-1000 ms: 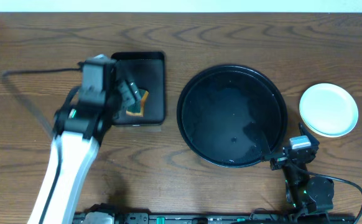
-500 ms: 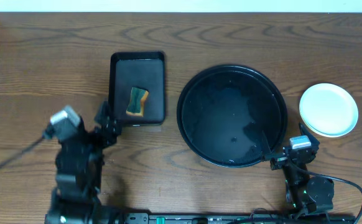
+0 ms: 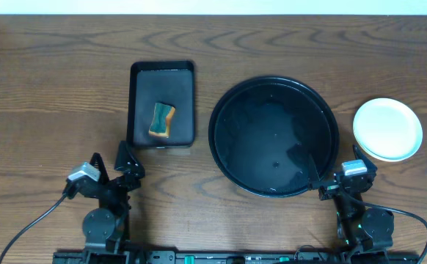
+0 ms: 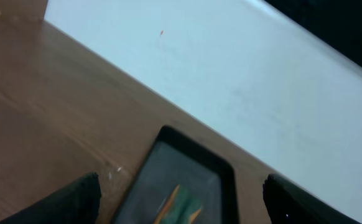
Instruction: Clean dirty plates on tray and stack at the side
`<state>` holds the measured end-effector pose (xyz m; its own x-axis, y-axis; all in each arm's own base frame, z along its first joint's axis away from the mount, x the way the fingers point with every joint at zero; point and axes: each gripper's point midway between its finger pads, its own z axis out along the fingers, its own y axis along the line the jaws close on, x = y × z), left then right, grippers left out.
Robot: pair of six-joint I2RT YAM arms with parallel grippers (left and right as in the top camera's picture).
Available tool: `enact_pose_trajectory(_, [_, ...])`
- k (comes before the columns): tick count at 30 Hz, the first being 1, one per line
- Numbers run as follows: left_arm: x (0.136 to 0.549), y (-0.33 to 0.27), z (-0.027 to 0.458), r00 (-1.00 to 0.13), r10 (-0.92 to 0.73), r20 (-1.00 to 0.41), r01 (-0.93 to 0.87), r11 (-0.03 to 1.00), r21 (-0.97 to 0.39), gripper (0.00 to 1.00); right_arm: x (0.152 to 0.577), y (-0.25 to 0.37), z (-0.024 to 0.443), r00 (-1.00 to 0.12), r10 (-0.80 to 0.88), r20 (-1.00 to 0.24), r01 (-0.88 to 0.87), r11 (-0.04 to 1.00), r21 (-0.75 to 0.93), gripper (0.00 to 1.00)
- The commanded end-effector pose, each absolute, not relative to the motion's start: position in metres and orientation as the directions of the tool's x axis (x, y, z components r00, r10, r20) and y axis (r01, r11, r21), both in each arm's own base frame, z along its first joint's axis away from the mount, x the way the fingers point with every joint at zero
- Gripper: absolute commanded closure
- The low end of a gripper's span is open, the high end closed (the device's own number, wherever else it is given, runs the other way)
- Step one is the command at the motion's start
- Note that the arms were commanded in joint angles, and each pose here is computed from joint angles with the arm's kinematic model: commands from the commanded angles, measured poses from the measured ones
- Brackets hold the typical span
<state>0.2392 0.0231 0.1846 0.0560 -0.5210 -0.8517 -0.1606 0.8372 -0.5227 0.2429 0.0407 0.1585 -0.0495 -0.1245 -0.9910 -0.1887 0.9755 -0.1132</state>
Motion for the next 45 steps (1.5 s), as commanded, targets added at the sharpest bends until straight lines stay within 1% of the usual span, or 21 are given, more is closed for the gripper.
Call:
enact_pose_trajectory(1, [0.243,0.026,0.159,0.039,-0.504,-0.863,-0.188,0.844,-0.502,0.16,0.243,0.039,0.158,-0.047,-0.134,-0.990,-0.181,0.976,-0.124,0.01])
enact_pose_trajectory(3, [0.242,0.025,0.146,-0.008,-0.507,-0.862,-0.213,0.843,-0.493,0.16,0.243,0.039,0.158,-0.047,-0.135,-0.990,-0.181,0.976,-0.124,0.01])
enact_pose_trajectory(5, [0.242,0.026,0.142,-0.021,-0.506,-0.863,-0.221,0.844,-0.489,0.16,0.243,0.039,0.158,-0.047,-0.134,-0.990,-0.180,0.976,-0.124,0.01])
enact_pose_trajectory(45, [0.242,0.026,0.142,-0.023,-0.505,-0.863,-0.222,0.844,-0.489,0.16,0.243,0.039,0.158,-0.047,-0.135,-0.990,-0.180,0.976,-0.124,0.01])
